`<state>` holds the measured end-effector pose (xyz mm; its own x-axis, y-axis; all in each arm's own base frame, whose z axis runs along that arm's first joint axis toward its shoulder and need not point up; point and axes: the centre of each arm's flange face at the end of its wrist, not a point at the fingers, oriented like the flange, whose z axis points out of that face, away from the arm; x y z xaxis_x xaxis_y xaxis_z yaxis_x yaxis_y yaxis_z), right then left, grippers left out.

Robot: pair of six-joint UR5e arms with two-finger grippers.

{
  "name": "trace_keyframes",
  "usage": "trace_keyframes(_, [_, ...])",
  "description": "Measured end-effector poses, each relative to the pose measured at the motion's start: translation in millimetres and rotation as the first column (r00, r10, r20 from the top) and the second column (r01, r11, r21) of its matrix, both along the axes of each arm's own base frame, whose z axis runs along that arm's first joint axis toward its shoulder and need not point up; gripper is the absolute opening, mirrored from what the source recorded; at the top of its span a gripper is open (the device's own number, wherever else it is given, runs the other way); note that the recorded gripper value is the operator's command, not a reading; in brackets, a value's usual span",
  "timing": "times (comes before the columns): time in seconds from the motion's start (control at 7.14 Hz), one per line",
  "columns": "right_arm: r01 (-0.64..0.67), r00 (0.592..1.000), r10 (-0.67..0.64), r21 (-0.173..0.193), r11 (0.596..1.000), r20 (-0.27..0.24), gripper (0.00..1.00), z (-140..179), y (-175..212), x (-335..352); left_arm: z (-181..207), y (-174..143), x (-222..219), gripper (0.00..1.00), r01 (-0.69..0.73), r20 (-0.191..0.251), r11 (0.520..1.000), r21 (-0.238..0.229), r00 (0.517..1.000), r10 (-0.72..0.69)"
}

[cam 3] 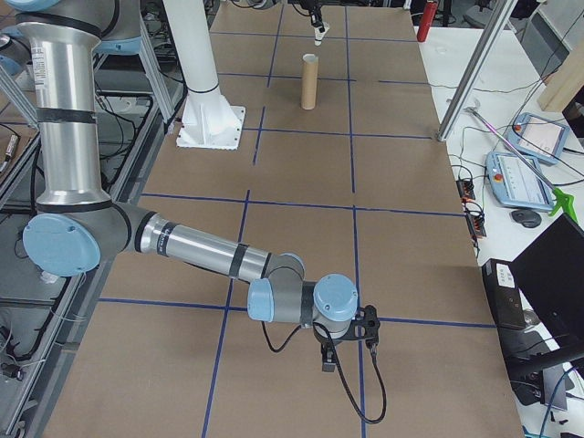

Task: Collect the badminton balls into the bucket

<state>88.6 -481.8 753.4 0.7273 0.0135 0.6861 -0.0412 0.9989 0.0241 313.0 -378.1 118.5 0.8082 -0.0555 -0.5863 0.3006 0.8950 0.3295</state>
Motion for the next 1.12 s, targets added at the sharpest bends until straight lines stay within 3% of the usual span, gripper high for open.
trace_keyframes(0.42, [0.0, 1.0, 0.0, 0.0, 1.0, 0.0, 1.0, 0.0, 0.0, 0.0, -16.6, 10.0, 30.9, 0.0, 0.092, -0.016, 0.996, -0.014, 0.996, -0.092])
trace_keyframes(0.84, [0.0, 1.0, 0.0, 0.0, 1.0, 0.0, 1.0, 0.0, 0.0, 0.0, -15.5, 19.5, 55.4, 0.0, 0.098, -0.008, 0.995, -0.027, 0.995, -0.099])
trace_keyframes(1.12, [0.0, 1.0, 0.0, 0.0, 1.0, 0.0, 1.0, 0.0, 0.0, 0.0, -11.9, 18.2, 63.2, 0.74, 0.101, 0.004, 0.994, -0.037, 0.995, -0.101])
